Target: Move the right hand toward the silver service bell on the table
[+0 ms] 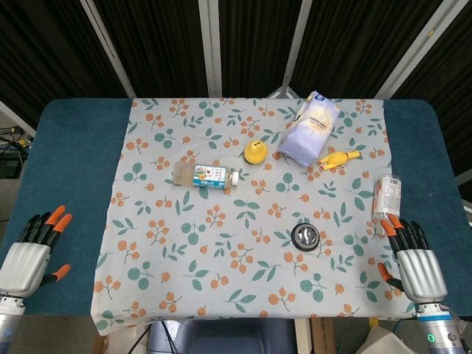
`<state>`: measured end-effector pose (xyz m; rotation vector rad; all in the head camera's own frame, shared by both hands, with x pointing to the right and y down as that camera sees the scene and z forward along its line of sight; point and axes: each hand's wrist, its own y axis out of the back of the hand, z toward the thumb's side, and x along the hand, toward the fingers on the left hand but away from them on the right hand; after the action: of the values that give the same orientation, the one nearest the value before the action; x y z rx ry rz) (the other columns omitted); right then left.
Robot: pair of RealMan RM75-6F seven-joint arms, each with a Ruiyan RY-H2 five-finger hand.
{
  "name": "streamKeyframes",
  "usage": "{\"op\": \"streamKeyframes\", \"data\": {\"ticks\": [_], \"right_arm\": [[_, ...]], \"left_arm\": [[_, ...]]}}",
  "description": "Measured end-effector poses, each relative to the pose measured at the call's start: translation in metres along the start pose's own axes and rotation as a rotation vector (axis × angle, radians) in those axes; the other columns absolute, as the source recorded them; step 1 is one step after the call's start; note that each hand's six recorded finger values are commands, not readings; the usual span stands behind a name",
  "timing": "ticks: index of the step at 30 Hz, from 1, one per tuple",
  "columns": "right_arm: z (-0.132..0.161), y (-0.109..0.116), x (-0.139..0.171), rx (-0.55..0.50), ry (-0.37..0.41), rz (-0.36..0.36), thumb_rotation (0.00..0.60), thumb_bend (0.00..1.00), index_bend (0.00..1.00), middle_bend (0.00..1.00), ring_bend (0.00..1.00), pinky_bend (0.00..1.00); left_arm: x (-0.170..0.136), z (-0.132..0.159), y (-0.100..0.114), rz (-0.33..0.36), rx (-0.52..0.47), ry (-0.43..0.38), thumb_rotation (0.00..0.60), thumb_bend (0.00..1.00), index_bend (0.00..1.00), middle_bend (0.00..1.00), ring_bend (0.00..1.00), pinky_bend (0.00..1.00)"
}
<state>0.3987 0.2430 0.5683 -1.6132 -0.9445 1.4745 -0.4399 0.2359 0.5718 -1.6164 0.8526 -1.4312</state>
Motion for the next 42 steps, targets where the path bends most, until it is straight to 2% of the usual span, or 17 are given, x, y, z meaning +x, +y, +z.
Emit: {"op": "streamKeyframes", "data": {"ticks": [25, 27, 31, 35, 42], "right_arm": [[0.002, -0.004, 0.002, 0.002, 0.011, 0.02, 0.6, 0.37, 0.0, 0.0, 0.0, 0.0], [0.004, -0.006, 0.002, 0.002, 0.016, 0.03, 0.6, 0.43, 0.0, 0.0, 0.0, 0.0], [0.009, -0.011, 0.001, 0.007, 0.033, 0.054, 0.6, 0.64, 0.0, 0.0, 0.0, 0.0], [0.02, -0.02, -0.005, 0.023, 0.061, 0.083, 0.6, 0.79, 0.0, 0.0, 0.0, 0.0], [0.041, -0.04, -0.019, 0.078, 0.101, 0.131, 0.6, 0.9, 0.0, 0.0, 0.0, 0.0]], "left_arm": [[-0.001, 0.0, 0.001, 0.006, -0.006, 0.003, 0.6, 0.07, 0.0, 0.0, 0.0, 0.0], [-0.001, 0.0, 0.001, 0.007, -0.007, 0.002, 0.6, 0.07, 0.0, 0.0, 0.0, 0.0], [-0.001, 0.002, 0.001, 0.006, -0.009, 0.001, 0.6, 0.07, 0.0, 0.0, 0.0, 0.0], [-0.001, 0.003, 0.0, 0.007, -0.008, -0.001, 0.6, 0.07, 0.0, 0.0, 0.0, 0.0], [0.0, 0.002, 0.0, 0.007, -0.012, 0.001, 0.6, 0.07, 0.0, 0.0, 0.0, 0.0]]}}
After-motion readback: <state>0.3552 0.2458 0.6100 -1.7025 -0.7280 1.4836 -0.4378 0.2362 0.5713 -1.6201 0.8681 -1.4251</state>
